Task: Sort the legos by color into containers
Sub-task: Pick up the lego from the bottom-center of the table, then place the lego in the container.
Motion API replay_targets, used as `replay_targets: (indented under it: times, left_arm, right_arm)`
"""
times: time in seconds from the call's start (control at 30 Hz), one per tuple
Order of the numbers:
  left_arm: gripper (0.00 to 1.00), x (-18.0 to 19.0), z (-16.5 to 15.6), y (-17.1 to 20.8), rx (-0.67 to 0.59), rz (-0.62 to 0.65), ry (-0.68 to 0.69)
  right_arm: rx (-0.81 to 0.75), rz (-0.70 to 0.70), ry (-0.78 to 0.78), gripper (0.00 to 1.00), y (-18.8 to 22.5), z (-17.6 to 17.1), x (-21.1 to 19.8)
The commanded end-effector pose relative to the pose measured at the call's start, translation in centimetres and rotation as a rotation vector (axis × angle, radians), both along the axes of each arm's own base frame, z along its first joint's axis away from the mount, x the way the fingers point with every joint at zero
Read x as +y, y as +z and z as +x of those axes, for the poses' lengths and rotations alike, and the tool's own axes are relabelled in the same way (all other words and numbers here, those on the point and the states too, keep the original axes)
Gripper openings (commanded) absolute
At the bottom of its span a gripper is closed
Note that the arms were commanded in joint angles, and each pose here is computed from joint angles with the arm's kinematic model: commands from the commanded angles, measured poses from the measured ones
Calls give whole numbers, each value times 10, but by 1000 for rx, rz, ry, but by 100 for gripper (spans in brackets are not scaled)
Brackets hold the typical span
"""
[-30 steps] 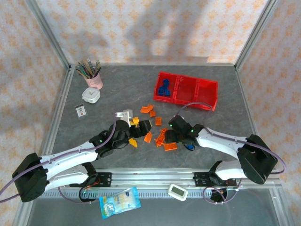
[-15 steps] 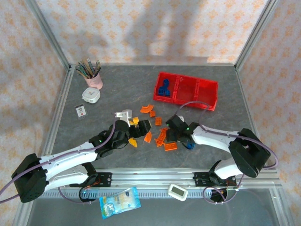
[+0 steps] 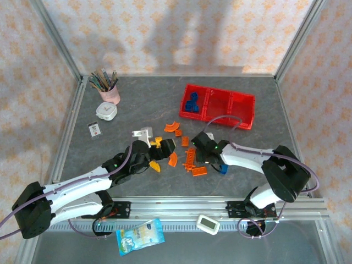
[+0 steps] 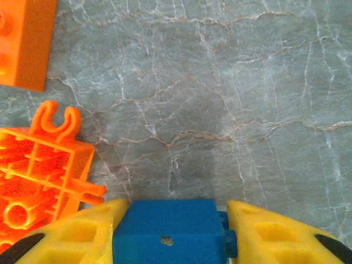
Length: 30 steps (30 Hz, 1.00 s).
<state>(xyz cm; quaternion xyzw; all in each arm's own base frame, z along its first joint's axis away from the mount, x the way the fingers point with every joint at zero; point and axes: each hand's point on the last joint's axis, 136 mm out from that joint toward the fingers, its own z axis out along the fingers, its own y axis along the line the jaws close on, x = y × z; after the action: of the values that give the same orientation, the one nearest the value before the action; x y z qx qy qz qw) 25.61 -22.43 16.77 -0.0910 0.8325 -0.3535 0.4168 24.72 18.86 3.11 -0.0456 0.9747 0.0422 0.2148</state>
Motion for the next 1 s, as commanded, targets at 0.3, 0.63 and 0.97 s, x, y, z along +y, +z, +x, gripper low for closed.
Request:
replay_targets:
  times: [0.3,0.63,0.97]
  left_arm:
    - [99,13,19,19,-73,57,76]
    - [99,28,48,28,-90,50,125]
    - [99,26,70,21,-73,41,128]
  right_arm:
    - [-226,99,-94,41,90,86,3]
    - [-372,136,-191,41,133,200,1]
    - [-381,113,-173,41,113,278,14]
